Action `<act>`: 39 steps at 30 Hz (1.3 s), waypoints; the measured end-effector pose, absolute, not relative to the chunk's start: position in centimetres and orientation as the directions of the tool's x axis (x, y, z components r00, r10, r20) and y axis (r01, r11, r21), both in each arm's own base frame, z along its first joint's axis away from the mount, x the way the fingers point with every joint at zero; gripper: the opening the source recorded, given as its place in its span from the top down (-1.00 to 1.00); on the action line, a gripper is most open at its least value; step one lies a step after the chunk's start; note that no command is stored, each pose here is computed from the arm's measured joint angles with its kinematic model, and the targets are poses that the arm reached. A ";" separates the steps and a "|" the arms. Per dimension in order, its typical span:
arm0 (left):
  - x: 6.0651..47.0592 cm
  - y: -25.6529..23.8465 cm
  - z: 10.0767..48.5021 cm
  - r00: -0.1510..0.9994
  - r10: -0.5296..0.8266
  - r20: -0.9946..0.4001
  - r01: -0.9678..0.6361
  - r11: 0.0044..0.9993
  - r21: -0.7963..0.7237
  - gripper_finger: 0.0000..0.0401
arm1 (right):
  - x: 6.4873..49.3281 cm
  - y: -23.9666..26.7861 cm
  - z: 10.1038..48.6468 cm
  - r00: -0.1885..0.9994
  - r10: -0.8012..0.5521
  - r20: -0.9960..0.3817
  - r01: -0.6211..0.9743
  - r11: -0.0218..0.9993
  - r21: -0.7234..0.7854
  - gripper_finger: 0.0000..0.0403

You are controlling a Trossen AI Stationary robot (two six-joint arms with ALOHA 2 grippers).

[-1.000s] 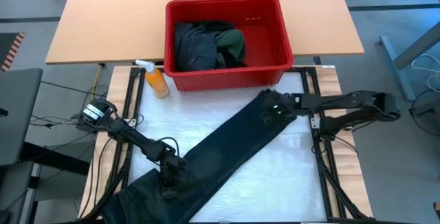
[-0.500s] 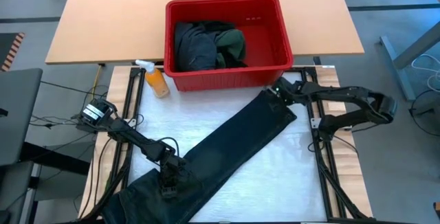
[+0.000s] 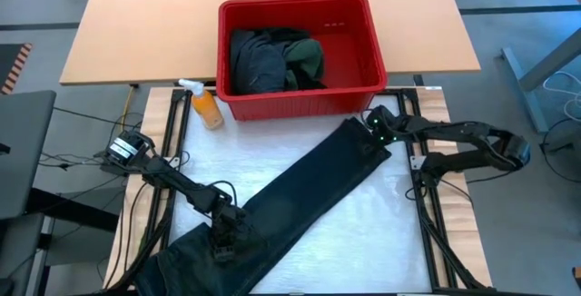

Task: Fold Laundry from Bin
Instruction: Fold the blue pants

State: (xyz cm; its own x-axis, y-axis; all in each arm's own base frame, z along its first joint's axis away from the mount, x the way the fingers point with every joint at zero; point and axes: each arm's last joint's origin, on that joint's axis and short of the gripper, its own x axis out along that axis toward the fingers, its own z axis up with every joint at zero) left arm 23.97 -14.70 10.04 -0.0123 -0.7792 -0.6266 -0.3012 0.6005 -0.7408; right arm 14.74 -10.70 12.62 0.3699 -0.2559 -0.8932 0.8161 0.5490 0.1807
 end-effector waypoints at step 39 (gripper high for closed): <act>30.6 0.5 12.3 0.763 -0.121 -0.635 -0.323 0.780 -0.536 0.39 | 9.2 -7.2 42.6 0.270 -0.621 -0.736 0.786 0.583 -0.204 0.82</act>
State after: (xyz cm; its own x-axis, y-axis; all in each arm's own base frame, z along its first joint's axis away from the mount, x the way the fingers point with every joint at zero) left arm 30.62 0.54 12.28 0.7627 -0.1207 -0.6354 -0.3230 0.7801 -0.5358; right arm 9.22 -7.16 42.63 0.2703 -0.6211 -0.7357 0.7864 0.5833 -0.2035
